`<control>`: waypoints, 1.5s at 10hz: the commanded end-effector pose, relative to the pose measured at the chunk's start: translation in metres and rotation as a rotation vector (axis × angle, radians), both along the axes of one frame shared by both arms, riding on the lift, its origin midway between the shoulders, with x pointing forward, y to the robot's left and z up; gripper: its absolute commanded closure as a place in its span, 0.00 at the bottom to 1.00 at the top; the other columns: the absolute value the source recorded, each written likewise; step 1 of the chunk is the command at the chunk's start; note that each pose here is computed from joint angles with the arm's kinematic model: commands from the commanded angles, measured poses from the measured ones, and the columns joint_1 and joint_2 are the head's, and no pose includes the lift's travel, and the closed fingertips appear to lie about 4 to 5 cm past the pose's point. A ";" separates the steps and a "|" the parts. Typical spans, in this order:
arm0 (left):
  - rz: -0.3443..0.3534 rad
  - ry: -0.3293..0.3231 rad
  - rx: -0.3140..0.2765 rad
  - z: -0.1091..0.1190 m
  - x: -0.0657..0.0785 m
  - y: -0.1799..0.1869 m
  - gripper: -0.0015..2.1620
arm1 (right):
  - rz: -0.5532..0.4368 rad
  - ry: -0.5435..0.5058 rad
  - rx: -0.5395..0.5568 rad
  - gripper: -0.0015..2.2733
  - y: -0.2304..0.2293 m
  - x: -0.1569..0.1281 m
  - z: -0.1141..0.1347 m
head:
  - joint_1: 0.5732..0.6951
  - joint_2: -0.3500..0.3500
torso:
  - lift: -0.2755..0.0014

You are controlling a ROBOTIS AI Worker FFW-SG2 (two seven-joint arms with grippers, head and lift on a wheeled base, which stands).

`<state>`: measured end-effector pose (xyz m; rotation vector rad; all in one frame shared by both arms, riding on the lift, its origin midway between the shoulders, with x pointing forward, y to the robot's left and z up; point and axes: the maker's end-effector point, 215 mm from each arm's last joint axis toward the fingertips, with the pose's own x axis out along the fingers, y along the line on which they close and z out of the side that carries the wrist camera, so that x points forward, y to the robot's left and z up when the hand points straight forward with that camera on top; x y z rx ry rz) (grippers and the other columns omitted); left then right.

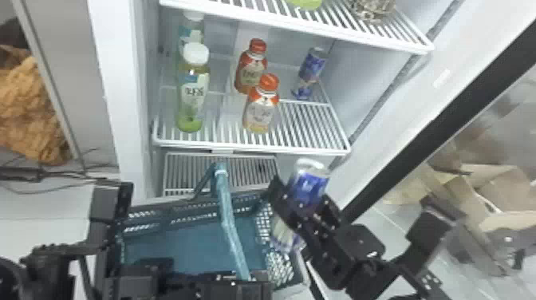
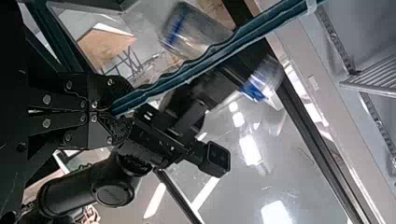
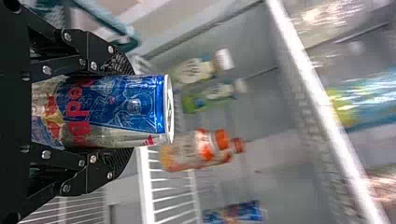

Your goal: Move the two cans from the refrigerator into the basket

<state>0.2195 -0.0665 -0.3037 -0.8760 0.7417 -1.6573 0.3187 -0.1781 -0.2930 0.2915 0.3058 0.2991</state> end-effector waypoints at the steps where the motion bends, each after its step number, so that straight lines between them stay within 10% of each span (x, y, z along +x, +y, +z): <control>1: 0.000 0.000 -0.001 0.000 0.000 0.000 0.55 | 0.017 0.086 -0.023 0.39 -0.005 -0.004 -0.033 | 1.00 0.00 | 0.03; 6: 0.001 0.001 -0.001 0.000 0.000 -0.001 0.55 | 0.085 0.154 0.021 0.34 0.007 -0.002 -0.071 | 1.00 0.00 | 0.03; 9: 0.001 -0.001 0.001 0.000 0.000 0.000 0.55 | 0.080 0.101 0.021 0.09 0.004 0.007 -0.059 | 1.00 0.00 | 0.03; 15: 0.001 -0.003 0.000 0.001 0.001 0.000 0.55 | -0.043 -0.196 -0.025 0.08 -0.042 0.053 -0.002 | 1.00 0.00 | 0.03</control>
